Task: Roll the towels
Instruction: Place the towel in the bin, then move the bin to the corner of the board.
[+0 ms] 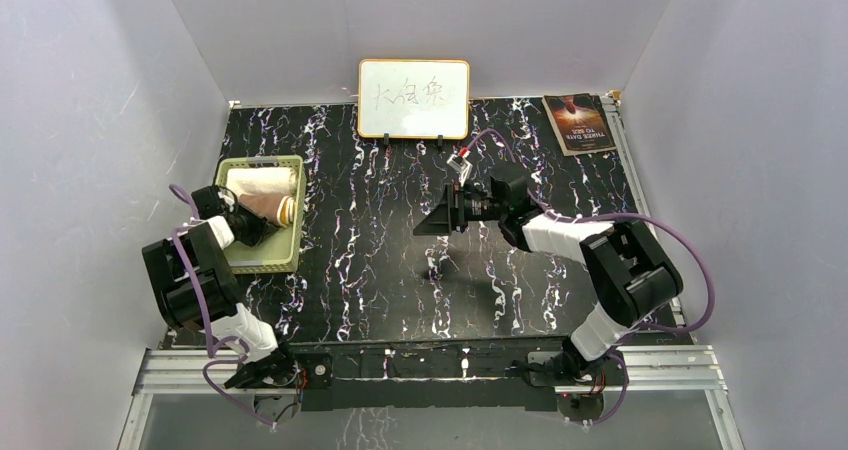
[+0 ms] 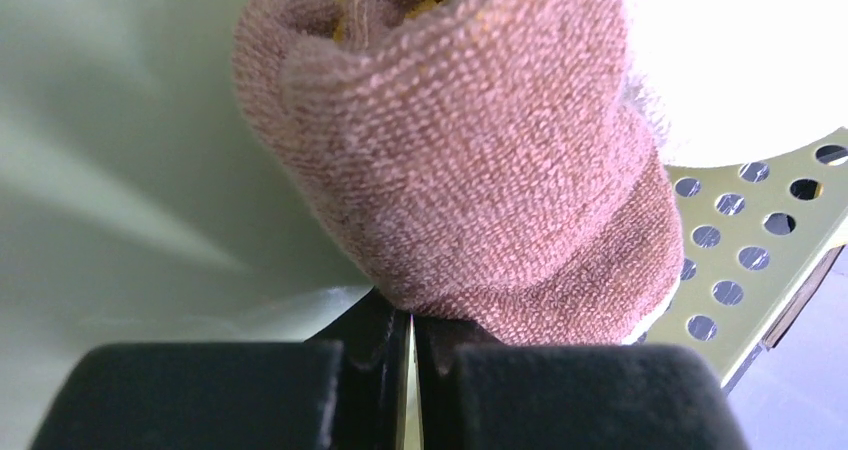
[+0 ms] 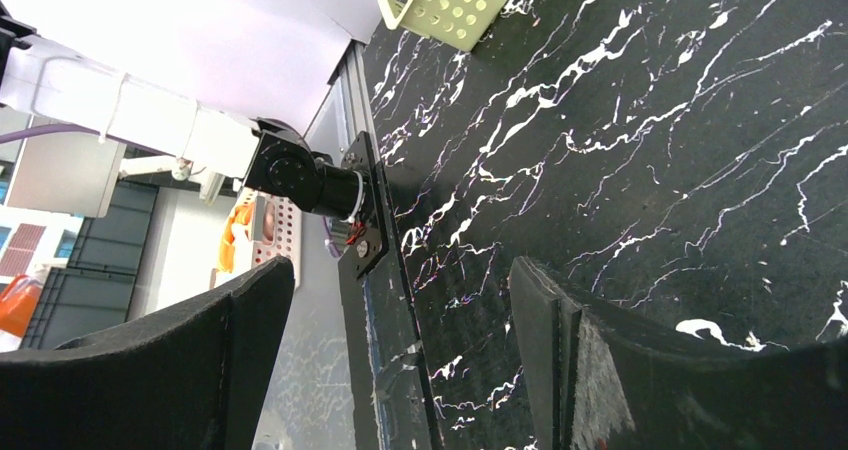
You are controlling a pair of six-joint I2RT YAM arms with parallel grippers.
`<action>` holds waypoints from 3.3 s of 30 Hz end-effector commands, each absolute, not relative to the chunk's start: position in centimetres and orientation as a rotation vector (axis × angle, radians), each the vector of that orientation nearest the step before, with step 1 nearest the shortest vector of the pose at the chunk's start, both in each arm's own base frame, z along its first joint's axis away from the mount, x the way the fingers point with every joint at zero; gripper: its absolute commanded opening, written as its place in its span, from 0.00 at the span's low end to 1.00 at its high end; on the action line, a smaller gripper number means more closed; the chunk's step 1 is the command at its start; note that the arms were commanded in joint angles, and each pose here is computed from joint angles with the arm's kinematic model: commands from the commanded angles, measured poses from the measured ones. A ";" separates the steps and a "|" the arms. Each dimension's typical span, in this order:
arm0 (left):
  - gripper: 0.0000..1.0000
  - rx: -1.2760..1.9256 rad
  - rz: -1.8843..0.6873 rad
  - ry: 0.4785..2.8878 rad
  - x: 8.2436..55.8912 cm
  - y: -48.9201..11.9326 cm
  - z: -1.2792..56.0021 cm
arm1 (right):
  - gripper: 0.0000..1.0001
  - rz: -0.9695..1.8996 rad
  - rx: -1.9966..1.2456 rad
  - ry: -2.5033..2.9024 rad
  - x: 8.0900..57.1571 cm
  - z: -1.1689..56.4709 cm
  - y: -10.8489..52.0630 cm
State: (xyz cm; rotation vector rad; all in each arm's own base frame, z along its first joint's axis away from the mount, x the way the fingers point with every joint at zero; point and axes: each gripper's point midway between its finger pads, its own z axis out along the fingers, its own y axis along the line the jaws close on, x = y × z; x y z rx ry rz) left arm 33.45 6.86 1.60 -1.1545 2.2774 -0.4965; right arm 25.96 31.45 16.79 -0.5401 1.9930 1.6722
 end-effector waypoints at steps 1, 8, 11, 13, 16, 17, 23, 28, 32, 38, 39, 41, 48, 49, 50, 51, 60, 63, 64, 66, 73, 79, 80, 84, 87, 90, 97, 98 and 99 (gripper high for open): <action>0.00 -1.154 -0.506 2.254 34.0 6.7 1.2 | 0.78 1.652 -0.585 1.911 27.2 18.4 32.3; 0.00 -1.115 -0.575 2.228 34.9 4.5 0.5 | 0.79 1.657 -0.591 1.914 27.4 18.3 32.9; 0.00 -1.104 -0.596 2.216 35.4 4.0 -0.2 | 0.80 1.655 -0.591 1.918 27.3 18.2 33.0; 0.00 -1.099 -0.598 2.224 35.9 4.0 -0.6 | 0.80 1.657 -0.591 1.922 27.2 18.2 33.1; 0.00 -1.088 -0.591 2.235 36.5 4.3 -1.1 | 0.81 1.650 -0.589 1.925 27.3 18.2 33.1; 0.00 -1.082 -0.592 2.236 36.7 4.4 -1.1 | 0.81 1.647 -0.588 1.925 27.3 18.2 33.0; 0.05 -1.056 -0.639 2.235 35.8 3.4 0.5 | 0.81 1.643 -0.587 1.930 27.3 18.1 33.1; 0.39 -0.992 -0.554 2.248 33.4 3.5 4.6 | 0.82 1.649 -0.594 1.935 27.1 18.0 33.3; 0.51 -0.875 -0.436 2.245 32.5 4.5 9.1 | 0.82 1.654 -0.604 1.936 26.9 17.9 33.4; 0.52 -0.658 -0.478 2.296 32.4 2.9 12.1 | 0.82 1.657 -0.613 1.936 26.4 17.7 33.6; 0.52 -0.641 -0.461 2.324 32.2 2.7 11.5 | 0.82 1.655 -0.611 1.938 26.3 17.6 33.6; 0.52 -0.612 -0.422 2.370 31.8 2.5 10.5 | 0.82 1.657 -0.615 1.935 26.2 17.7 33.6; 0.52 -0.501 -0.306 2.451 32.0 1.4 7.9 | 0.82 1.646 -0.619 1.946 25.9 17.4 33.4; 0.52 -0.490 -0.305 2.452 32.2 1.2 7.8 | 0.82 1.645 -0.619 1.948 25.9 17.4 33.4; 0.52 -0.481 -0.307 2.450 32.3 1.0 7.9 | 0.83 1.644 -0.616 1.952 25.9 17.2 33.4; 0.52 -0.478 -0.305 2.458 32.4 0.9 7.6 | 0.82 1.643 -0.615 1.956 25.9 17.1 33.4; 0.24 -0.406 -0.211 2.576 32.8 1.0 4.9 | 0.83 1.643 -0.612 1.970 26.0 16.5 33.4; 0.05 -0.363 -0.211 2.586 33.8 1.0 4.6 | 0.83 1.643 -0.614 1.971 26.0 16.4 33.5; 0.00 -0.346 -0.210 2.589 34.3 1.0 4.6 | 0.83 1.642 -0.612 1.972 26.0 16.4 33.5; 0.00 -0.318 -0.208 2.603 35.3 1.0 4.5 | 0.83 1.639 -0.610 1.970 26.2 16.4 33.5; 0.00 -0.187 -0.211 2.603 40.5 0.8 4.5 | 0.83 1.643 -0.608 1.966 26.5 16.6 33.8; 0.00 -0.086 -0.245 2.585 45.5 -0.1 4.5 | 0.83 1.634 -0.609 1.969 26.7 16.5 33.8; 0.00 -0.079 -0.251 2.592 46.2 -0.1 4.0 | 0.83 1.632 -0.609 1.971 26.8 16.5 33.8; 0.00 -0.070 -0.254 2.586 49.1 0.0 3.8 | 0.84 1.628 -0.609 1.976 26.9 16.5 34.0; 0.00 -0.079 -0.233 2.591 50.9 0.4 3.5 | 0.96 1.628 -0.606 1.983 27.1 16.5 34.0; 0.00 -0.076 -0.226 2.572 52.2 0.5 3.7 | 0.98 1.628 -0.608 1.987 27.1 16.6 34.1; 0.34 -0.054 -0.223 2.485 53.2 0.5 7.7 | 0.98 1.571 -0.630 1.991 27.5 17.4 33.8; 0.42 -0.051 -0.219 2.460 53.3 0.6 8.9 | 0.98 1.553 -0.635 1.987 27.7 17.7 33.8; 0.81 -0.046 -0.214 2.430 53.4 0.6 10.4 | 0.98 1.530 -0.642 1.977 28.0 18.2 33.7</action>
